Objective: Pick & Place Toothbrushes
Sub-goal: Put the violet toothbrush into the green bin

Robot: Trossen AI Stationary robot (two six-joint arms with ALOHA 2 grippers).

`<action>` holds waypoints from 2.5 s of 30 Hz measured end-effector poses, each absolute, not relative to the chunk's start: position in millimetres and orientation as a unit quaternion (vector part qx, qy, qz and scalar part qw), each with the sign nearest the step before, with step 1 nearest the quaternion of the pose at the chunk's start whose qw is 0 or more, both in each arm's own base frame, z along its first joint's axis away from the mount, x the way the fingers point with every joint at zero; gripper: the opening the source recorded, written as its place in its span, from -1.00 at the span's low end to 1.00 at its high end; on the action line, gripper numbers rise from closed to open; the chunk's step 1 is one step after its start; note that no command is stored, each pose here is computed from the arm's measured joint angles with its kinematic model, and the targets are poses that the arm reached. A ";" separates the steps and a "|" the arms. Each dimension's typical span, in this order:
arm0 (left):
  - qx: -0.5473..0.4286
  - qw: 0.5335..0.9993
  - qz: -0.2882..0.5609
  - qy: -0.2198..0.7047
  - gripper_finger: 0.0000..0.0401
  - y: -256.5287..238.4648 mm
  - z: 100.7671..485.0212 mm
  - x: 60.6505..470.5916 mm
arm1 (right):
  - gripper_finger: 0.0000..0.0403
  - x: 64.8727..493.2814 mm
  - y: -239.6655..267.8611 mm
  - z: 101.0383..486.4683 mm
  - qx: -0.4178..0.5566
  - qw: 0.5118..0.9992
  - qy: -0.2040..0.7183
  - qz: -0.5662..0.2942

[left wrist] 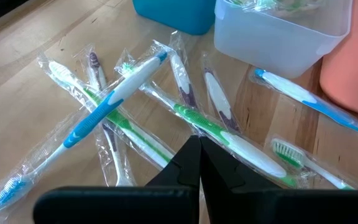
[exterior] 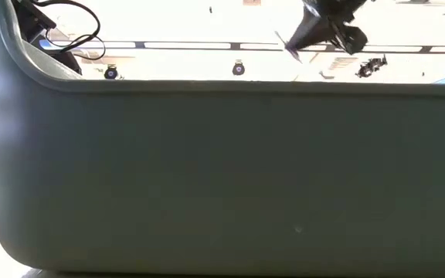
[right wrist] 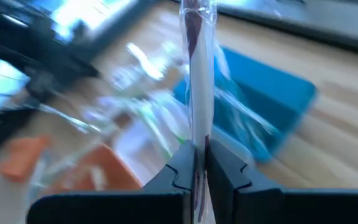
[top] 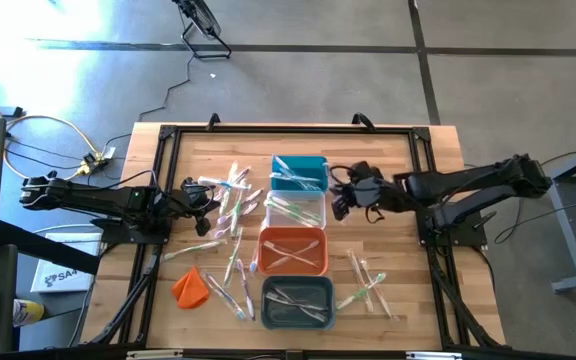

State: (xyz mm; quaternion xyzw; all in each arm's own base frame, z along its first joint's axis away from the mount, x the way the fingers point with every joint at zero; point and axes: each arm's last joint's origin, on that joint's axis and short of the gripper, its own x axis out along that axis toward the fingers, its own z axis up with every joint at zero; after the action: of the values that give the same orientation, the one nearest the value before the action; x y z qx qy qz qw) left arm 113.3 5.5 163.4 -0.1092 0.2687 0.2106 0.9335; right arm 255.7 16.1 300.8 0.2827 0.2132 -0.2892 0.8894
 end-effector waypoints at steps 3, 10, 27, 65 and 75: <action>-0.109 0.934 0.211 0.269 -1.00 5.5 163.4 113.3 | -0.94 262.7 17.2 312.2 0.277 0.905 0.180 -0.266; -0.109 0.934 0.210 0.269 -1.00 5.5 163.4 113.3 | -0.94 277.5 30.8 325.1 0.273 0.916 0.167 -0.241; -0.110 0.935 0.210 0.265 -1.00 5.5 163.9 113.7 | -0.94 354.0 108.4 339.5 0.258 0.906 0.267 -0.204; -0.110 0.935 0.210 0.265 -1.00 5.4 163.9 113.7 | -0.93 375.9 214.5 240.8 0.223 0.862 0.442 -0.114; -0.110 0.935 0.210 0.265 -1.00 5.5 164.0 113.7 | -0.94 378.4 214.4 237.6 0.204 0.864 0.451 -0.095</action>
State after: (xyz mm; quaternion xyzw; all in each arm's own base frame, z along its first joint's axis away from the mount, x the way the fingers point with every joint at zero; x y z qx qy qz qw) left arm 113.7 5.5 164.0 -0.1105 0.2652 0.2099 0.9346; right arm 378.4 214.4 237.6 0.2042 0.4506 -0.0947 0.8639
